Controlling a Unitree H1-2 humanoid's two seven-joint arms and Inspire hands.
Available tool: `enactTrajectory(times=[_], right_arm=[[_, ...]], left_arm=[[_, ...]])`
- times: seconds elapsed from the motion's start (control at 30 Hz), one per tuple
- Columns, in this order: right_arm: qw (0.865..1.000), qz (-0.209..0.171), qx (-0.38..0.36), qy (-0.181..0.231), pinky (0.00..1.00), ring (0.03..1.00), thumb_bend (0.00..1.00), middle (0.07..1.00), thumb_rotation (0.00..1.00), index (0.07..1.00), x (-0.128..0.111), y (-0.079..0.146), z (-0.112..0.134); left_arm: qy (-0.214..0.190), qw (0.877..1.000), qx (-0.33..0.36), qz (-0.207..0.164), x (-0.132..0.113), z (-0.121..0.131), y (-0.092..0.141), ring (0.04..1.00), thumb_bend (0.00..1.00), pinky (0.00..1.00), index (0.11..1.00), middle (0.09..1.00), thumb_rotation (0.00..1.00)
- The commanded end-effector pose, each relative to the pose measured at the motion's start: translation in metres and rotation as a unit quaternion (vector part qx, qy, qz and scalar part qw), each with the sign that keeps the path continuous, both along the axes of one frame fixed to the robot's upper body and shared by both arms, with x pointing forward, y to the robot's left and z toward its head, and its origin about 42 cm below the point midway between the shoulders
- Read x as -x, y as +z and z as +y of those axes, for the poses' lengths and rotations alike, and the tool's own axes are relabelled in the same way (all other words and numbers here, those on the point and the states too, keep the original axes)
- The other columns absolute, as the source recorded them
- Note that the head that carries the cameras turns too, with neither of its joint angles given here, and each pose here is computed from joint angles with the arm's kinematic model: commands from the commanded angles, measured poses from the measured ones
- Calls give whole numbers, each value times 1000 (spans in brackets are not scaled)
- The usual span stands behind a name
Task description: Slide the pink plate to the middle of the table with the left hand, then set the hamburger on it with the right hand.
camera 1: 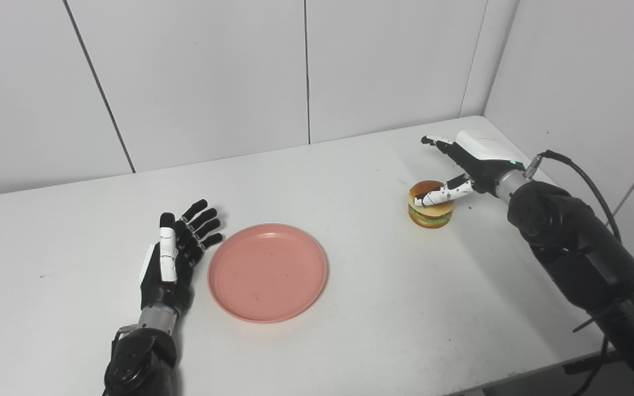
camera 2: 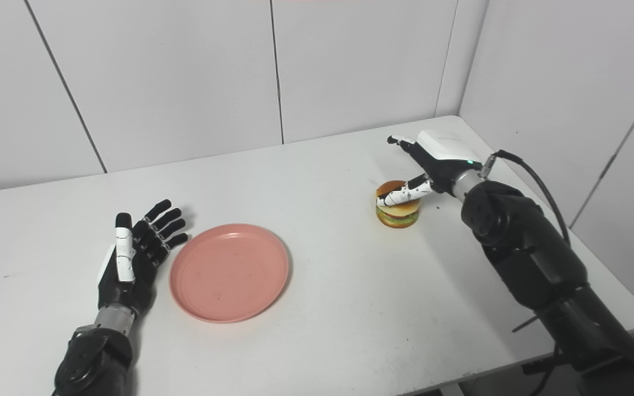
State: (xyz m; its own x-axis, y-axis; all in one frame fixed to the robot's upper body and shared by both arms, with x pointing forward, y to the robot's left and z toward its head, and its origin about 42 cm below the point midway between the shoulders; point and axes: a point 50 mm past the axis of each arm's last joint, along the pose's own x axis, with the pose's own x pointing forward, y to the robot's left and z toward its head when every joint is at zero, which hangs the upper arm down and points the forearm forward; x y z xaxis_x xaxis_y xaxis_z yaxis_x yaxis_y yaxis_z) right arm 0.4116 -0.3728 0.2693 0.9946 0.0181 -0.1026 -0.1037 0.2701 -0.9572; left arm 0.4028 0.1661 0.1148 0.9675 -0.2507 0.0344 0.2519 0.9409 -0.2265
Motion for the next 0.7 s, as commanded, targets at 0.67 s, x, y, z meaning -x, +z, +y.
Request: enactTrajectory(times=[0.67], right_arm=[[1000, 16, 18, 17, 726, 851, 876, 899, 410, 884, -7, -15, 5]], left_arm=[[-7, 1000, 5, -1, 4, -3, 7, 822, 835, 764, 794, 814, 1000]])
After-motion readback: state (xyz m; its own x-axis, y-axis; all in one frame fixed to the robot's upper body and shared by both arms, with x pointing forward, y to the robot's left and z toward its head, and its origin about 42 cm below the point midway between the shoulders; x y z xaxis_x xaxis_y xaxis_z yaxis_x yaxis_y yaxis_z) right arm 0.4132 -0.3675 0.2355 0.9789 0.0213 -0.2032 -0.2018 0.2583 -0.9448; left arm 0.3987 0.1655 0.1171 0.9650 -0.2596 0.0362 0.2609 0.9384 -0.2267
